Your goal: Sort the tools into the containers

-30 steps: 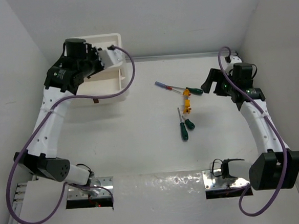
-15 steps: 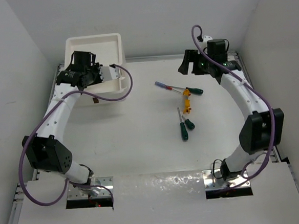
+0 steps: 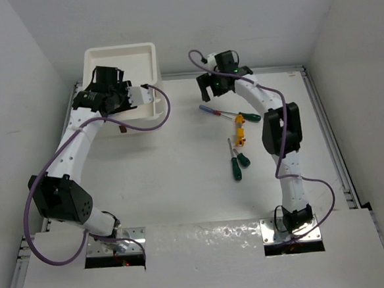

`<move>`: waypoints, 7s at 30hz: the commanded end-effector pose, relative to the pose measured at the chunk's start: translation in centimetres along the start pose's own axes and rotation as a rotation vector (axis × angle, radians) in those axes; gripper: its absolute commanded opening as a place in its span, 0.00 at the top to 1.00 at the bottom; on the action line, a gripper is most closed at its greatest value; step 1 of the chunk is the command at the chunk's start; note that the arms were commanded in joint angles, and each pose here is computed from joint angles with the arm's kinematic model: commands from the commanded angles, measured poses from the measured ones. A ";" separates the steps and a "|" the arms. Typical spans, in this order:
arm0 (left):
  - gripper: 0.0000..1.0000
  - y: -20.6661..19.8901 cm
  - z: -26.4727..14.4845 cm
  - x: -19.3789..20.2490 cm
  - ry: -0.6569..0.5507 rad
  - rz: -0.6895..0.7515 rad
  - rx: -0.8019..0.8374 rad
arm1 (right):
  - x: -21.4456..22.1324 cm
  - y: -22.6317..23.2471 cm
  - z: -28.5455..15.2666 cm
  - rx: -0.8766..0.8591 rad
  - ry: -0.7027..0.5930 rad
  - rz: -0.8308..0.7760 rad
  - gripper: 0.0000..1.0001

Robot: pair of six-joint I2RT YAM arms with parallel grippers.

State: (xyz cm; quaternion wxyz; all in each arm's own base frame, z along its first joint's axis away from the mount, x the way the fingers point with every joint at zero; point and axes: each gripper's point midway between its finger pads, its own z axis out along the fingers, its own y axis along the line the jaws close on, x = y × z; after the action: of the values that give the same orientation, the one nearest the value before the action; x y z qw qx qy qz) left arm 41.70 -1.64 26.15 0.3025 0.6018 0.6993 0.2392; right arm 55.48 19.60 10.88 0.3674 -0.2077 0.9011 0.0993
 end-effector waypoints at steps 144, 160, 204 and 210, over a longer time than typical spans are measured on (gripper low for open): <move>0.00 2.2 0.2 3.7 -0.227 -0.757 -0.241 | -15.4 20.4 2.2 -0.405 -0.579 0.470 0.31; 0.00 3.0 1.4 -4.2 -0.403 -0.734 -0.230 | -14.5 21.9 2.6 -0.451 -0.547 0.444 0.47; 0.04 12.8 4.0 7.0 -0.160 -1.370 -0.291 | -16.3 19.0 -9.7 -0.286 -0.569 0.075 0.23; 0.14 10.7 6.4 6.6 -0.149 -1.369 -0.204 | -12.5 20.8 -16.0 -0.218 -0.551 -0.138 0.38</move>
State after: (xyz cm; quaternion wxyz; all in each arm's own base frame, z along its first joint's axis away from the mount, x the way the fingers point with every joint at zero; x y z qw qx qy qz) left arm 52.64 7.07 28.22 0.4770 0.0029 0.8783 0.0338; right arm 48.49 36.74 27.22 0.5433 -0.2049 0.7726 0.2566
